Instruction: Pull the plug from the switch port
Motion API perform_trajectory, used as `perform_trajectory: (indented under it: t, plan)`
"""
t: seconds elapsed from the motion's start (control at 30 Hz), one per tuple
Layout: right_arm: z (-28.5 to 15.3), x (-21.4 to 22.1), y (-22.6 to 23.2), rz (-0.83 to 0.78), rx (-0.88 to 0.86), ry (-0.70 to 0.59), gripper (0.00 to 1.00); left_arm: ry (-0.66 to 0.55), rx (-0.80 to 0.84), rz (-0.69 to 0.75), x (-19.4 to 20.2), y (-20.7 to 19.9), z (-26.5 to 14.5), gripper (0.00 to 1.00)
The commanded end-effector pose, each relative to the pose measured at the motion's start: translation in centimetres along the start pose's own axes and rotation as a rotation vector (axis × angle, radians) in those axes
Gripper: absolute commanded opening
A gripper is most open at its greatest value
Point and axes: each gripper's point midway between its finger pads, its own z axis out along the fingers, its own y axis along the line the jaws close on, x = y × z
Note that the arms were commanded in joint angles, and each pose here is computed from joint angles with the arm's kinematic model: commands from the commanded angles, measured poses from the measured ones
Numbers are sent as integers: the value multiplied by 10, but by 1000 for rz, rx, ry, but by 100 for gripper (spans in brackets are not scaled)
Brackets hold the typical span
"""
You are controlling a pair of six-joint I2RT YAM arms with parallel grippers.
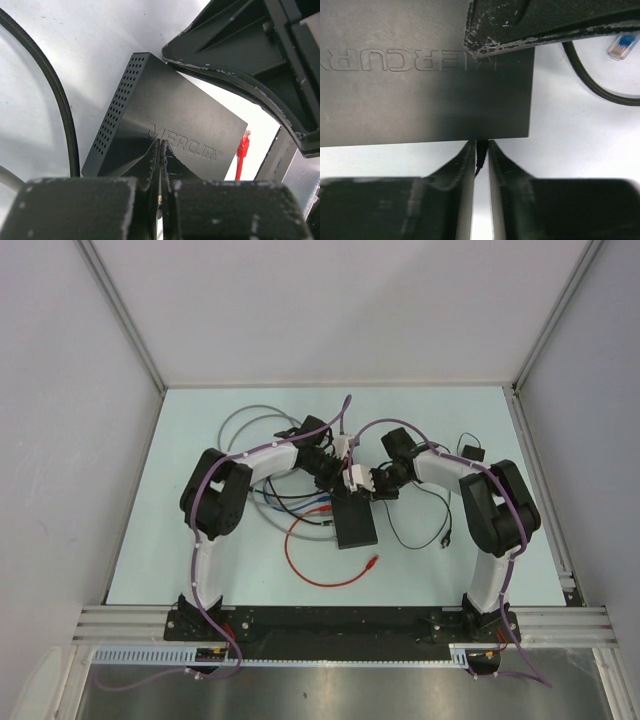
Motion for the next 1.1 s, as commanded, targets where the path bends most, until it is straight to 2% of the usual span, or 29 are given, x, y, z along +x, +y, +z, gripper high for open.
perform_trajectory:
  t: [0.0,0.17,0.4,0.67,0.83,1.07]
  plan:
    - [7,-14,28,20,-115,-38,12,84,-145,2,27,41,8,0]
    - [2,-18,32,21,-128,-42,5,84,-143,0,27,41,9,0]
    - [0,-8,31,20,-118,17,2,88,-148,1,27,44,11,0]
    - [3,-13,6,-3,-16,36,0,90,-142,-1,26,44,13,0]
    - [3,-12,13,-10,-44,30,0,95,-139,-4,28,45,13,0]
    - [-2,-2,38,66,-138,46,0,96,-141,-8,27,47,14,0]
